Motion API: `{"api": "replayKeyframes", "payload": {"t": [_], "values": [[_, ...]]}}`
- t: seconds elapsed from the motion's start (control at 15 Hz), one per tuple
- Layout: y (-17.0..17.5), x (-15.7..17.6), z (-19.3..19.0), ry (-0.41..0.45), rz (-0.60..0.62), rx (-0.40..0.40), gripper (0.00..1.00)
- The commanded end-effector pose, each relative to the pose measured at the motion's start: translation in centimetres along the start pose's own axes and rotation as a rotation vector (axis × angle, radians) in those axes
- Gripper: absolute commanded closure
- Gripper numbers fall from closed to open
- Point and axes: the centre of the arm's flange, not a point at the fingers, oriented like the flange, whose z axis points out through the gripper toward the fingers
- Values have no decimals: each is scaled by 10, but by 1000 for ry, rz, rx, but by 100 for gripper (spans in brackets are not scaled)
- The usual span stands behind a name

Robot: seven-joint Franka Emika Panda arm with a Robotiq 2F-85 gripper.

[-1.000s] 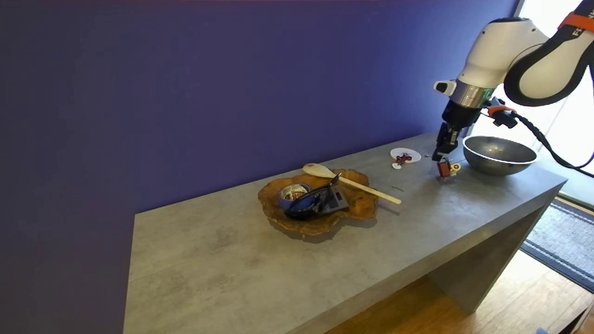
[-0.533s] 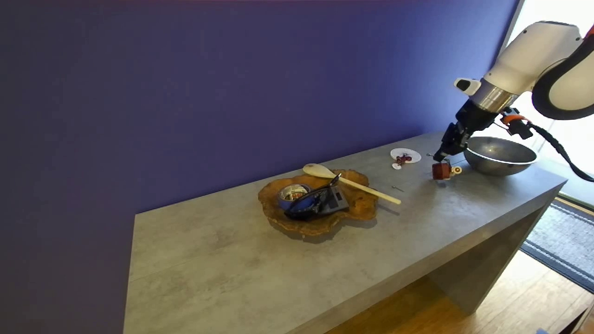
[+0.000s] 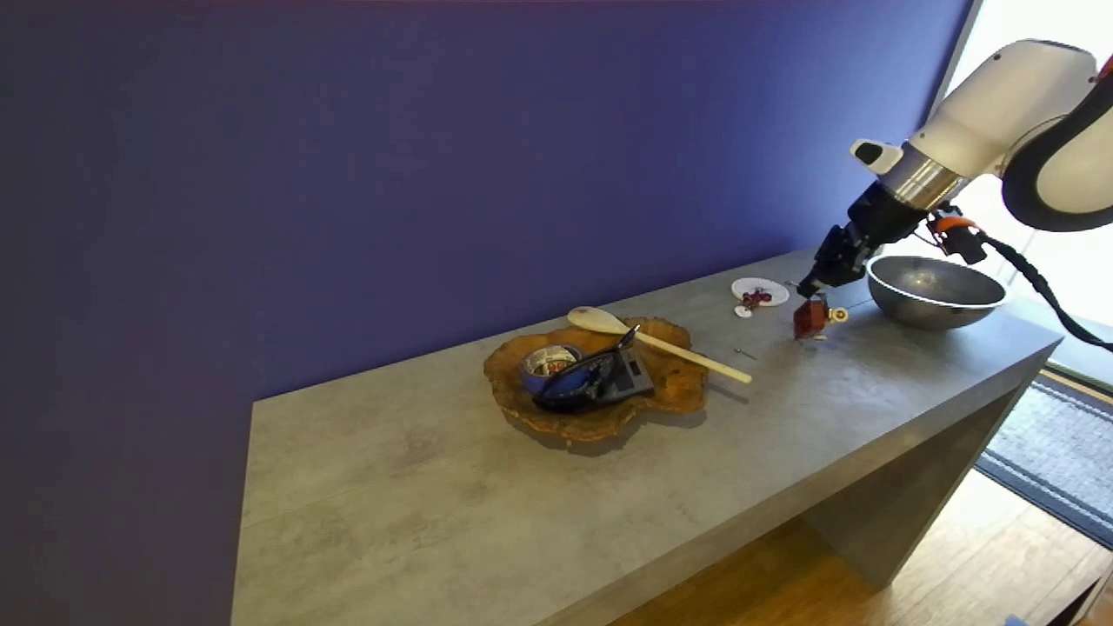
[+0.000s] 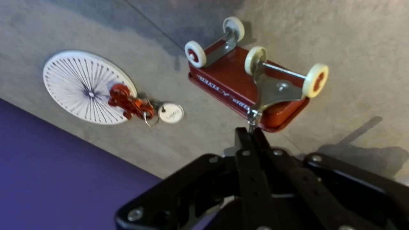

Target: Put the red trailer toy upright

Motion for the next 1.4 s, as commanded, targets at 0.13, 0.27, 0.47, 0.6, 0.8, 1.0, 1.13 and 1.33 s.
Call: {"api": "replayKeyframes", "payload": {"t": [0.13, 0.27, 0.47, 0.6, 0.8, 1.0, 1.13, 1.33], "values": [[6, -15, -14, 299, -40, 97, 99], [11, -27, -15, 356, -39, 123, 99], [18, -45, -7, 418, -49, 165, 99], [19, -52, -2, 454, -57, 205, 99], [18, -62, 6, 485, -67, 247, 99], [22, -68, 16, 516, -77, 259, 99], [27, -71, 24, 538, -79, 253, 99], [40, -81, 36, 558, -85, 212, 99]]}}
